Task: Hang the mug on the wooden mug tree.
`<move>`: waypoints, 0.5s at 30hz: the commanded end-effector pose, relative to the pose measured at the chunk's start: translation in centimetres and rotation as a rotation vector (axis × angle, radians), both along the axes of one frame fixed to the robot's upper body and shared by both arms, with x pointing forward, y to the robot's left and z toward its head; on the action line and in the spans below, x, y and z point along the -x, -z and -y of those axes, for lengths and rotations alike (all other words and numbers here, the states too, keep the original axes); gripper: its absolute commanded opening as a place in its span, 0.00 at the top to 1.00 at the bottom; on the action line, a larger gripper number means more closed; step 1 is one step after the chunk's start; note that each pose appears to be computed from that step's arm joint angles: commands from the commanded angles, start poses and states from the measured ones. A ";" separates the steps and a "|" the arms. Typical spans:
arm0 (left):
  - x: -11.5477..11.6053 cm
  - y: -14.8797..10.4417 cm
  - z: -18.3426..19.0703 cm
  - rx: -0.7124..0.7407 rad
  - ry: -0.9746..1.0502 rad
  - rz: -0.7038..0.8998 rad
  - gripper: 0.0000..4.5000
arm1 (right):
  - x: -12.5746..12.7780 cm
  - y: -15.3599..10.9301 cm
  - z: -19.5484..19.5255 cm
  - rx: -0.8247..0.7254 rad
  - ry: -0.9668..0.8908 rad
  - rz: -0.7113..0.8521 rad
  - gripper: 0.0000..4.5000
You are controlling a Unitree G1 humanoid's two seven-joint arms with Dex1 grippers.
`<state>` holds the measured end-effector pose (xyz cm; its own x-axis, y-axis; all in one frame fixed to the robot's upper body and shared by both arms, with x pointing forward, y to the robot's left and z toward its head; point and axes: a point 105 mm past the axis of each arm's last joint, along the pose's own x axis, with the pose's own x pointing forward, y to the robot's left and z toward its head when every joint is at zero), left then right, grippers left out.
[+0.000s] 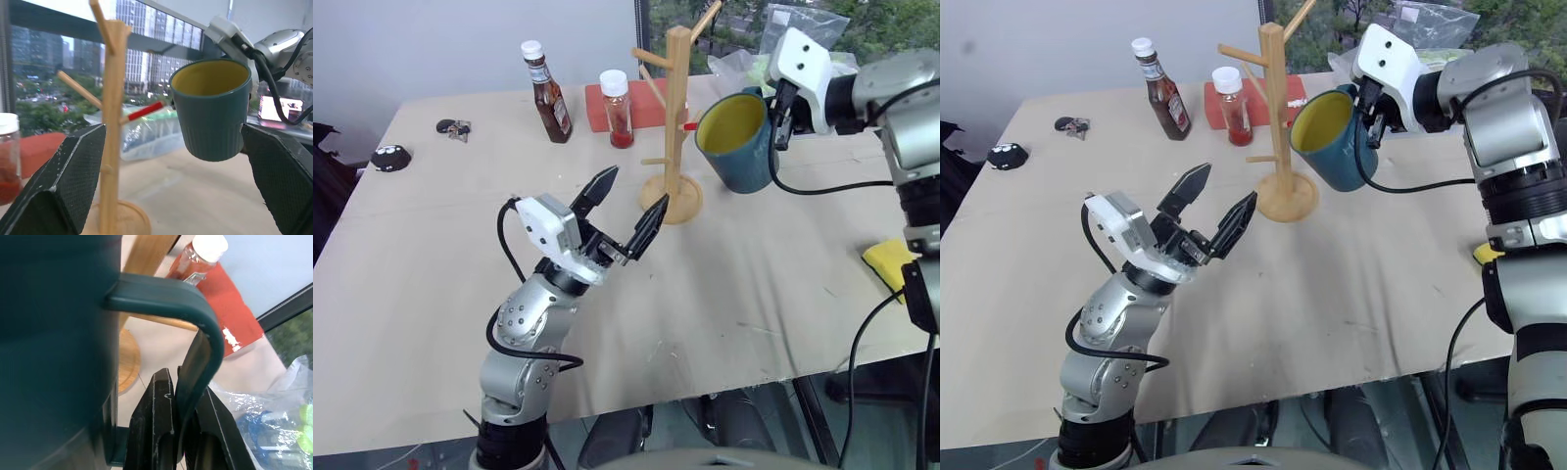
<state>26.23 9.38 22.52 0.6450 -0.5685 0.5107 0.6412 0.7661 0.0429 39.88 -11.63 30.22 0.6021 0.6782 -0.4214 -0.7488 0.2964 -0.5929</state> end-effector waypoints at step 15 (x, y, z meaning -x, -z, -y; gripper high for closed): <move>0.5 -0.5 0.3 0.080 -0.030 0.044 0.00 | 0.9 -0.8 -2.4 0.117 -0.078 -0.024 0.99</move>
